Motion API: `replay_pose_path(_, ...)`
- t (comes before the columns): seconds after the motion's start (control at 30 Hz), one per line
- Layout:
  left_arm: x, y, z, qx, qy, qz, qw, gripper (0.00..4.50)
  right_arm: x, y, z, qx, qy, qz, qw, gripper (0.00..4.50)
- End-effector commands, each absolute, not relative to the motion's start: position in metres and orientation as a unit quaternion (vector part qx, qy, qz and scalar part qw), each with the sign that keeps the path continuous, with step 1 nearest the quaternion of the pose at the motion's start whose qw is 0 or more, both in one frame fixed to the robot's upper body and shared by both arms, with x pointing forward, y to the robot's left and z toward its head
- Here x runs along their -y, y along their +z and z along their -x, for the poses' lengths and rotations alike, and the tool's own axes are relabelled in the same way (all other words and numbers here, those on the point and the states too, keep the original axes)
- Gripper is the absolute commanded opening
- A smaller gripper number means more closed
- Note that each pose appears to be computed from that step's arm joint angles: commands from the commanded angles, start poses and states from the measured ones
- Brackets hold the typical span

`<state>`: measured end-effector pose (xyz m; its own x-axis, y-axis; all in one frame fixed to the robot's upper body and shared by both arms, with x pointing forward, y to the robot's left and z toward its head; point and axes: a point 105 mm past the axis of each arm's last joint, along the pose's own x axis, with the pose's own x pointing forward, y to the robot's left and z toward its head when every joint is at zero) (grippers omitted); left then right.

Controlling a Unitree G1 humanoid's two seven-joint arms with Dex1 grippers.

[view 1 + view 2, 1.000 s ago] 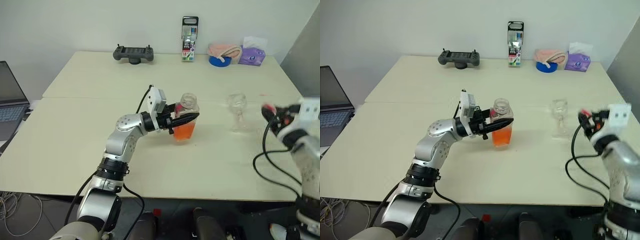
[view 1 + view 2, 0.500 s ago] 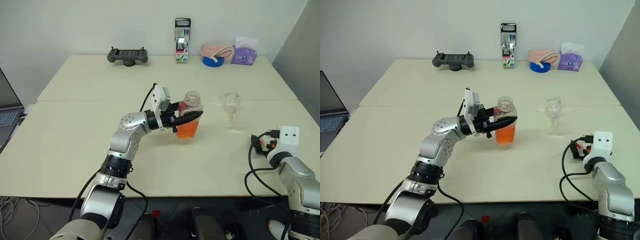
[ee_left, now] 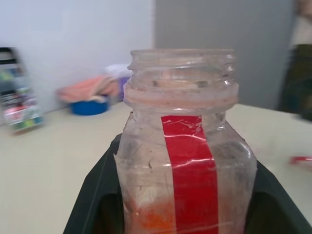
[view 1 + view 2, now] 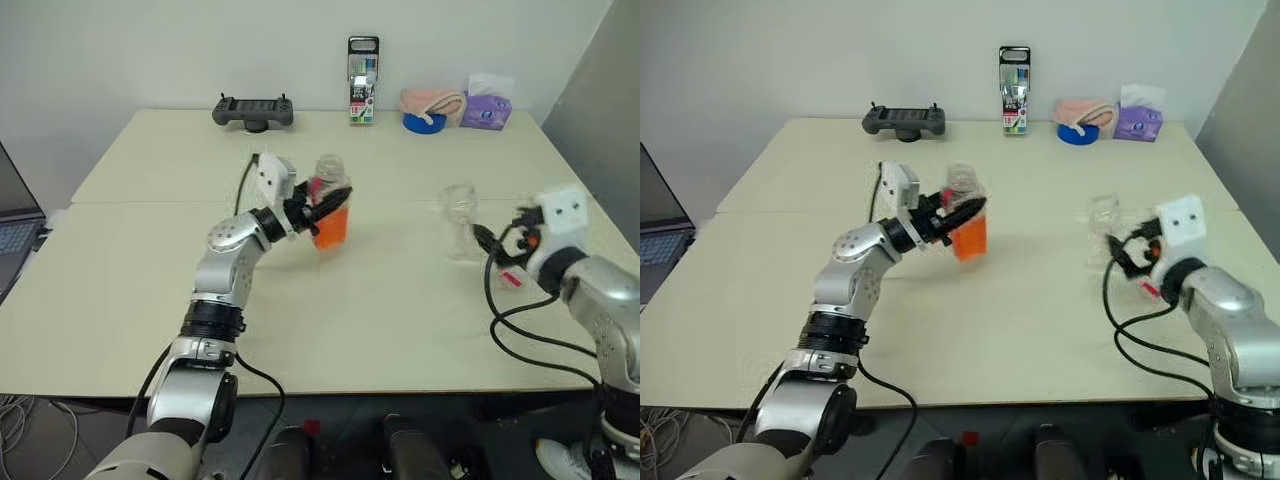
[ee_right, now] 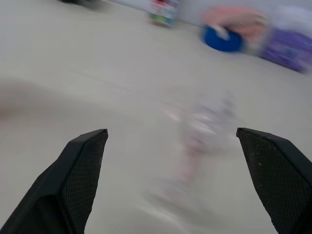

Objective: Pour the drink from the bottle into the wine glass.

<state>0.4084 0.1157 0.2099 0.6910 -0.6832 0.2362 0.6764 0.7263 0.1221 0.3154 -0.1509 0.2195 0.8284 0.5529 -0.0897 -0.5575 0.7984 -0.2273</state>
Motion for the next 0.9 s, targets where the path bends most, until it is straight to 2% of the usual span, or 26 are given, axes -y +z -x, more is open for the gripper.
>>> replay_pose_path(0.03, -0.152, 0.243, -0.420, 0.188, -0.271, -0.032, 0.943, 1.87, 0.090, 0.227, -0.284, 0.007, 0.460, 0.108, 0.881, 4.50)
replay_pose_path(0.17, -0.214, 0.248, -0.429, 0.194, -0.133, -0.029, 0.971, 1.87, 0.034, 0.233, -0.293, 0.042, 0.501, 0.064, 0.862, 4.50)
replay_pose_path(0.27, -0.230, 0.243, -0.426, 0.187, -0.105, -0.043, 0.976, 1.85, 0.001, 0.234, -0.299, 0.056, 0.501, 0.051, 0.862, 4.50)
replay_pose_path(0.4, -0.240, 0.234, -0.423, 0.177, -0.088, -0.040, 0.980, 1.85, -0.024, 0.241, -0.305, 0.075, 0.499, 0.031, 0.863, 4.50)
replay_pose_path(0.83, -0.252, 0.203, -0.422, 0.148, -0.070, -0.015, 0.986, 1.84, -0.022, 0.240, -0.317, 0.082, 0.482, 0.037, 0.871, 4.50)
replay_pose_path(0.9, -0.253, 0.199, -0.422, 0.142, -0.069, -0.016, 0.987, 2.57, -0.018, 0.237, -0.319, 0.078, 0.478, 0.041, 0.874, 4.50)
